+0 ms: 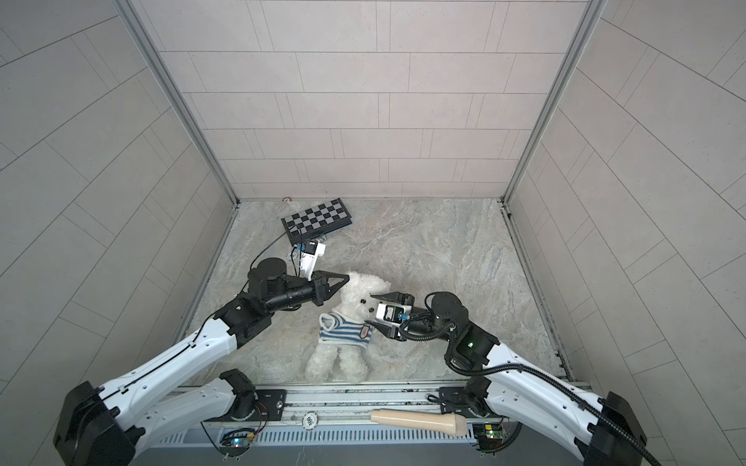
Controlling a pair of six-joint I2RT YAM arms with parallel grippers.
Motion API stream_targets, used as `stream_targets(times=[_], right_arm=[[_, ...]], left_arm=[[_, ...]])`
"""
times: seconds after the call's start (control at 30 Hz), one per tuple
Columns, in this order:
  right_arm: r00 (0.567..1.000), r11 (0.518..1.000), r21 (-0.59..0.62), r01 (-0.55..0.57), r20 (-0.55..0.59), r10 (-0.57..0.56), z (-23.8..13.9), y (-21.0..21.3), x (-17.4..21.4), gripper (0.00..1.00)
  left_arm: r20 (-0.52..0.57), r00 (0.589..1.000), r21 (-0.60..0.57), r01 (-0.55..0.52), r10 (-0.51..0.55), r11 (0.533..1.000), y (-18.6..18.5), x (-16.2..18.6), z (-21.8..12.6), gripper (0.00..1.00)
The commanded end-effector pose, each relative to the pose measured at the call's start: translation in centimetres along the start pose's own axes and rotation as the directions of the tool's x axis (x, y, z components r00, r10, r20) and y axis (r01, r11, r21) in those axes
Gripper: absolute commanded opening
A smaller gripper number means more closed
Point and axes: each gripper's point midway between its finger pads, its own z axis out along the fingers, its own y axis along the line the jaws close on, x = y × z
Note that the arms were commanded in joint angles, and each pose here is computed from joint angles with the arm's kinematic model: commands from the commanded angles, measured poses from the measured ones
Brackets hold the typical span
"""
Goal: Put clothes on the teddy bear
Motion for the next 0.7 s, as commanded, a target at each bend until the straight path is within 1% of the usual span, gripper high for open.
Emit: stream_targets(times=[0.0, 0.1, 0.17, 0.23, 0.37, 0.5, 0.67], right_arm=[[0.999, 0.999, 0.013, -0.039, -0.001, 0.039, -0.8, 0.0, -0.6, 0.61], [0.996, 0.996, 0.044, -0.074, -0.037, 0.076, -1.0, -0.9, -1.0, 0.61], [0.99, 0.988, 0.093, -0.125, -0.048, 0.13, -0.9, -2.1, -1.3, 0.62], [0.985, 0.983, 0.102, -0.152, -0.063, 0.159, -0.6, -2.7, -1.8, 0.64], [0.98, 0.984, 0.055, -0.171, -0.089, 0.175, 0.5, -3.4, -3.7, 0.65], [0.978, 0.984, -0.005, -0.176, -0.118, 0.174, 2.0, -3.6, -4.6, 0.68], [0.967, 0.986, -0.059, -0.156, -0.212, 0.14, 3.7, -3.5, -3.1, 0.69]], left_arm=[[0.024, 0.992, -0.034, -0.126, 0.127, 0.991, -1.1, -1.9, -1.2, 0.0], [0.014, 0.986, -0.04, -0.166, 0.167, 0.985, -1.4, -2.0, -1.7, 0.0], [0.016, 0.981, -0.032, -0.192, 0.193, 0.981, -1.9, -2.2, -2.0, 0.0], [0.017, 0.975, -0.028, -0.22, 0.22, 0.975, -2.3, -2.2, -2.3, 0.0], [-0.008, 0.961, -0.032, -0.276, 0.276, 0.961, -2.9, -2.3, -2.6, 0.0], [-0.036, 0.939, -0.019, -0.342, 0.341, 0.939, -4.0, -2.0, -2.5, 0.0], [-0.046, 0.911, 0.042, -0.408, 0.409, 0.912, -6.2, -1.3, -2.3, 0.0]])
